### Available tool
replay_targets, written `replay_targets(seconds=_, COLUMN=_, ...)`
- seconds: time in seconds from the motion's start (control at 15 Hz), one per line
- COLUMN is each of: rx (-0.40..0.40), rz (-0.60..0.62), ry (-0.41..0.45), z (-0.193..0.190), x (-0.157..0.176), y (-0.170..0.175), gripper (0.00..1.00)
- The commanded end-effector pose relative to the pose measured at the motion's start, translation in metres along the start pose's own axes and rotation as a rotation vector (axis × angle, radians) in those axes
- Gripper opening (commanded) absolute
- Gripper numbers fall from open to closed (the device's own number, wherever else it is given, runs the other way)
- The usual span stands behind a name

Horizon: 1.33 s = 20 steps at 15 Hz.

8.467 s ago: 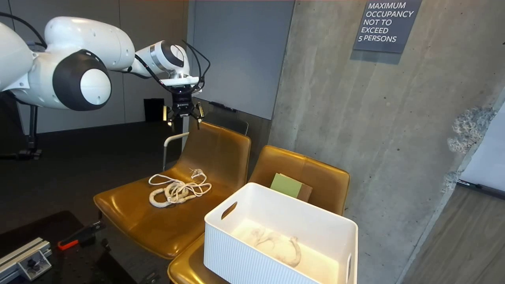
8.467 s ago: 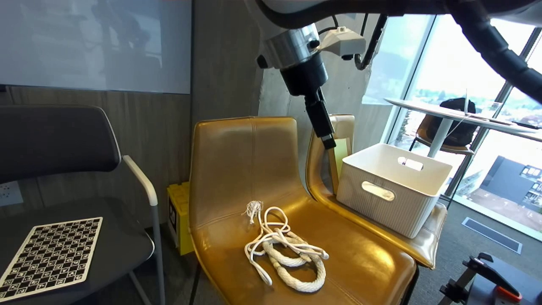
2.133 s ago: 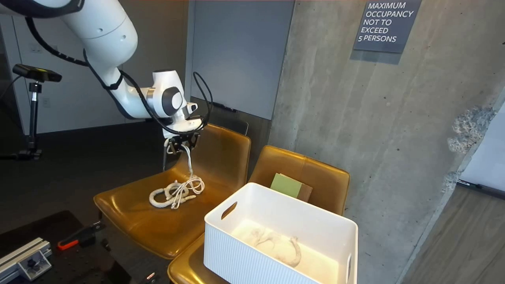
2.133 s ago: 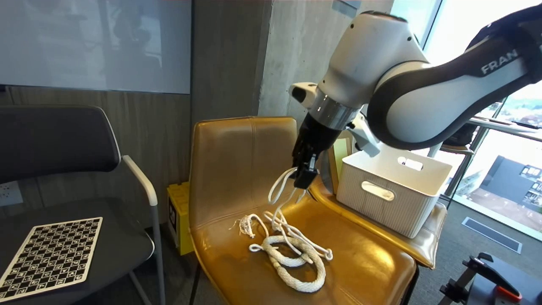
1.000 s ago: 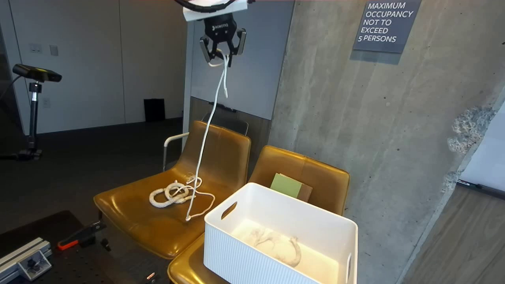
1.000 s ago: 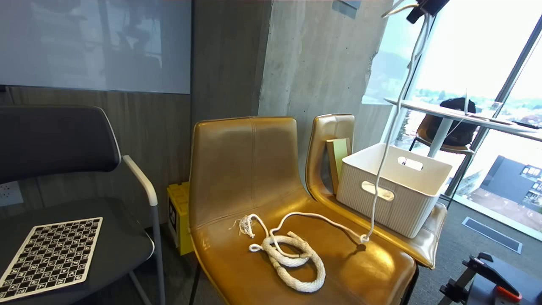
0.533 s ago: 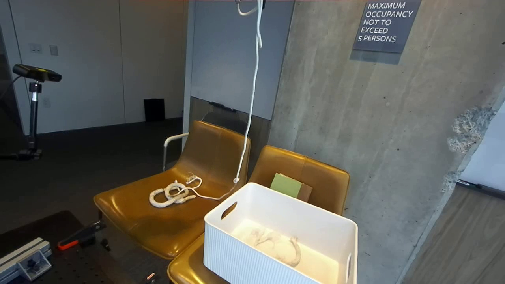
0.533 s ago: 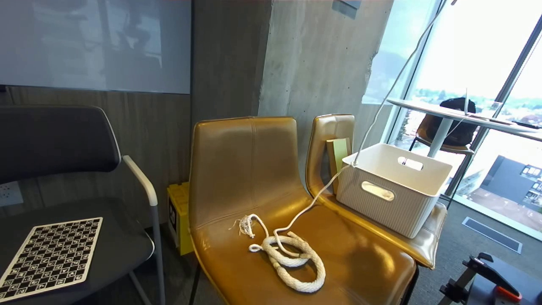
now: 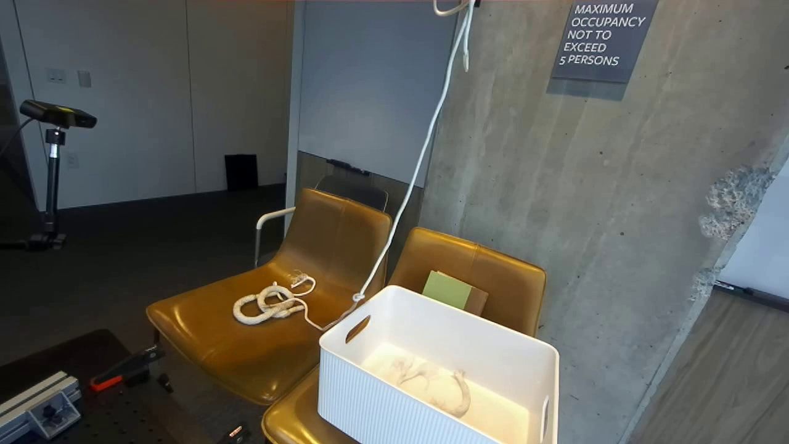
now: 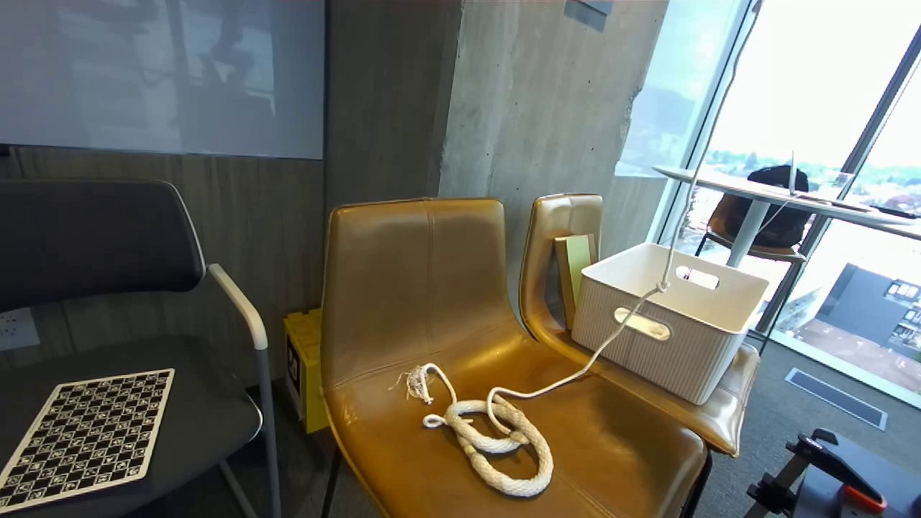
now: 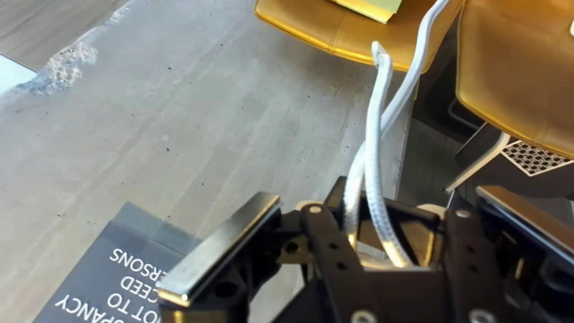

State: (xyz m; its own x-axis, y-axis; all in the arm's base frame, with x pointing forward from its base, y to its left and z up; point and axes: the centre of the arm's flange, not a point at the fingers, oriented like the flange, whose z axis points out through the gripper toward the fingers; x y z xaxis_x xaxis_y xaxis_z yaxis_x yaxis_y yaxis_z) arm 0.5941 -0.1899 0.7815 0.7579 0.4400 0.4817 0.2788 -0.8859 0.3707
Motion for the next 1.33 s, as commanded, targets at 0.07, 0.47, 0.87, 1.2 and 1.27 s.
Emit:
replay_targets(seconds=0.07, rx=-0.013, rz=0.062, ry=-0.016, z=0.016, x=0.023, y=0.093, gripper=0.00)
replay_targets(seconds=0.47, rx=0.039, rz=0.014, ry=-0.177, z=0.086, x=-0.044, y=0.101, gripper=0.00)
replay_targets(seconds=0.87, rx=0.179, rz=-0.115, ry=-0.285, z=0.192, x=-0.093, y=0.065, gripper=0.00)
replay_targets(seconds=1.2, rx=0.283, rz=-0.168, ry=-0.447, z=0.289, x=-0.147, y=0.045, gripper=0.00)
replay_targets(seconds=1.27, rx=0.315, rz=-0.184, ry=-0.462, z=0.308, x=-0.159, y=0.035, gripper=0.00)
